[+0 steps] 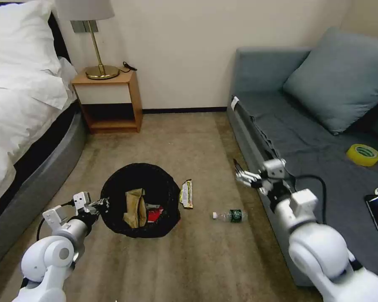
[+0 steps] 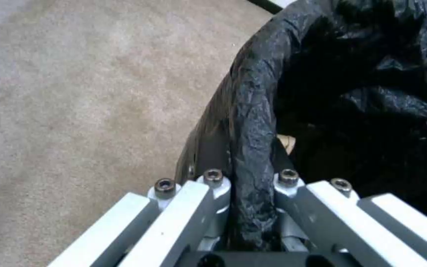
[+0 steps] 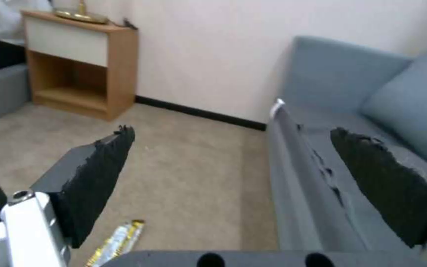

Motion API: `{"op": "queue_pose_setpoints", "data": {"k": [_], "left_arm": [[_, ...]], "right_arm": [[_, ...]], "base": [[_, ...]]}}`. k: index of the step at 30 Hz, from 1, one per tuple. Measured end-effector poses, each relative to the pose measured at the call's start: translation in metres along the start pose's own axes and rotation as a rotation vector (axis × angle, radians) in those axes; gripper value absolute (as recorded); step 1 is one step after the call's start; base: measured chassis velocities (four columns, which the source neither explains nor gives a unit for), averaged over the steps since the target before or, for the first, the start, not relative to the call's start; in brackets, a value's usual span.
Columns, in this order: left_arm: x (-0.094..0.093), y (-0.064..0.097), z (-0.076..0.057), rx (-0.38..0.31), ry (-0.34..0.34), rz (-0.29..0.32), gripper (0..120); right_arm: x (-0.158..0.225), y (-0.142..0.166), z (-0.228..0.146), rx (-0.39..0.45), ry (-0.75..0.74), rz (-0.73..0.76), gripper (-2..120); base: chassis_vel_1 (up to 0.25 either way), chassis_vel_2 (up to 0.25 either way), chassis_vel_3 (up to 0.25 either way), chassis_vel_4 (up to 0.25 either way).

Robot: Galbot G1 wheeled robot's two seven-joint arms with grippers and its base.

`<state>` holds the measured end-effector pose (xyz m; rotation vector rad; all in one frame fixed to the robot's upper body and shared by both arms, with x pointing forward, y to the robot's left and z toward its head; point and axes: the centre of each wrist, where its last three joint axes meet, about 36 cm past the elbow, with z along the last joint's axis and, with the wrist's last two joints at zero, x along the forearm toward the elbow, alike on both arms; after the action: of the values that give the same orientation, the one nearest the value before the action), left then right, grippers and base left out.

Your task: Pick up the trash bin, then pick up the garbage on the floor and place it into the trash bin.

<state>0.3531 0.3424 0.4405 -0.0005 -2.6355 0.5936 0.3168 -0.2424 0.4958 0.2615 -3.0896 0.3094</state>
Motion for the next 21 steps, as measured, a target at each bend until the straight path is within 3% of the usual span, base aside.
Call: {"op": "queue_pose_setpoints", "data": {"k": [21], "left_arm": [[0.005, 0.001, -0.002, -0.005, -0.011, -0.012, 4]], "right_arm": [[0.022, 0.015, 0.012, -0.002, 0.002, 0.03, 100]], "base": [[0.0, 0.0, 0.0, 0.0]]}}
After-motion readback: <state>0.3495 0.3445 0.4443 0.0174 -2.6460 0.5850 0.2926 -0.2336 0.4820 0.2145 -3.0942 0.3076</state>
